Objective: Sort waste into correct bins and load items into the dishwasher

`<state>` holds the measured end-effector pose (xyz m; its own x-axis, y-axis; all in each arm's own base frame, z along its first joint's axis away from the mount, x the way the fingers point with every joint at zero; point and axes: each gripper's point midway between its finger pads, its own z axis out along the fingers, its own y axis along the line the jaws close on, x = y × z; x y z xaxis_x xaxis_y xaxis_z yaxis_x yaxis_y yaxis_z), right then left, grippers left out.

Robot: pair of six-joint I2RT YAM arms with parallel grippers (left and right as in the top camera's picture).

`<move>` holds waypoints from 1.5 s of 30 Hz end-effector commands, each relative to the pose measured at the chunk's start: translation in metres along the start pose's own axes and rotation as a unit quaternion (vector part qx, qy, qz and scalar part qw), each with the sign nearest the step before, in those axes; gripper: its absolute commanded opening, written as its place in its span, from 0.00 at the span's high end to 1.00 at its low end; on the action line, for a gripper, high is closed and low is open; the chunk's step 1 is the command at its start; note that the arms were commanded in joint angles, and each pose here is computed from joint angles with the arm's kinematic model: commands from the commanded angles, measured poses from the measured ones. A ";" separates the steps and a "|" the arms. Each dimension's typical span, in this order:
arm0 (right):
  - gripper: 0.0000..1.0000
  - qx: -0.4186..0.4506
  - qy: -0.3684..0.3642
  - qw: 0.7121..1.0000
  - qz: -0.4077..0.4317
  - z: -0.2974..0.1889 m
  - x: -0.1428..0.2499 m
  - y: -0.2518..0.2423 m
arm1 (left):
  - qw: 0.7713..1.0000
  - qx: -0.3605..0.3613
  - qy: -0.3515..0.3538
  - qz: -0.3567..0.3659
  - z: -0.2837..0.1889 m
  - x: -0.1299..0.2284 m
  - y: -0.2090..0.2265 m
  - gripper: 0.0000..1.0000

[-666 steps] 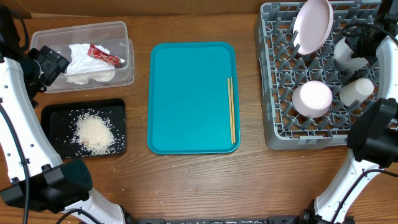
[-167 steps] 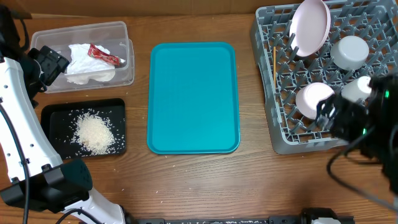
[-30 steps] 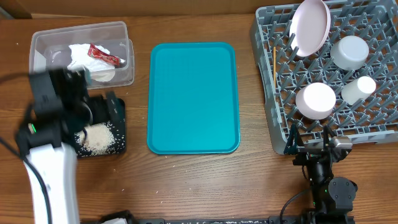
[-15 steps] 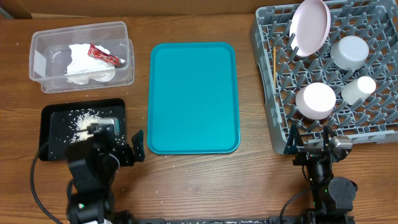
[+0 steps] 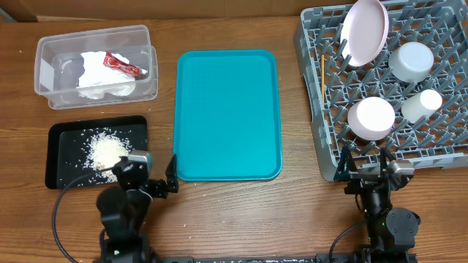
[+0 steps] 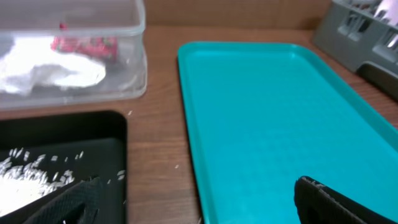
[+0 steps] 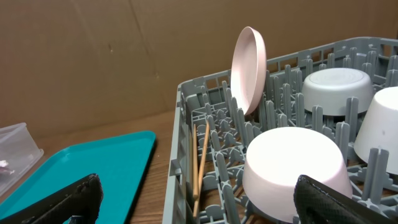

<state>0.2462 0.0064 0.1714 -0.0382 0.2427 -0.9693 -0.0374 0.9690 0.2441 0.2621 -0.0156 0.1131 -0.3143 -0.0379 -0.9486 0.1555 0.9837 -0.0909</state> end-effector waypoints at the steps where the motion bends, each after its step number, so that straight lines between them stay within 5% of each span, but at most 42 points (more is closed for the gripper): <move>1: 0.00 0.003 -0.003 1.000 -0.004 0.000 0.001 -0.002 | 0.999 -0.026 -0.008 0.018 -0.001 0.008 0.003 0.00; 9: 0.00 0.003 -0.003 1.000 -0.004 0.000 0.001 -0.002 | 0.994 -0.106 0.012 0.028 -0.011 0.019 0.022 0.00; 26: 0.00 0.003 -0.003 1.000 -0.004 0.000 0.001 -0.002 | 0.987 -0.101 -0.120 0.039 -0.032 -0.037 0.015 0.00; 45: 0.00 0.003 -0.003 1.000 -0.004 0.000 0.001 -0.002 | 0.989 -0.084 -0.121 0.003 -0.031 -0.036 0.009 0.00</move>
<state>0.2462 0.0064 0.1713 -0.0385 0.2427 -0.9693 -0.0373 0.9690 0.2441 0.2464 0.0007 0.1551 -0.0858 -0.0200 -0.9961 -0.0059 0.9998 -0.0195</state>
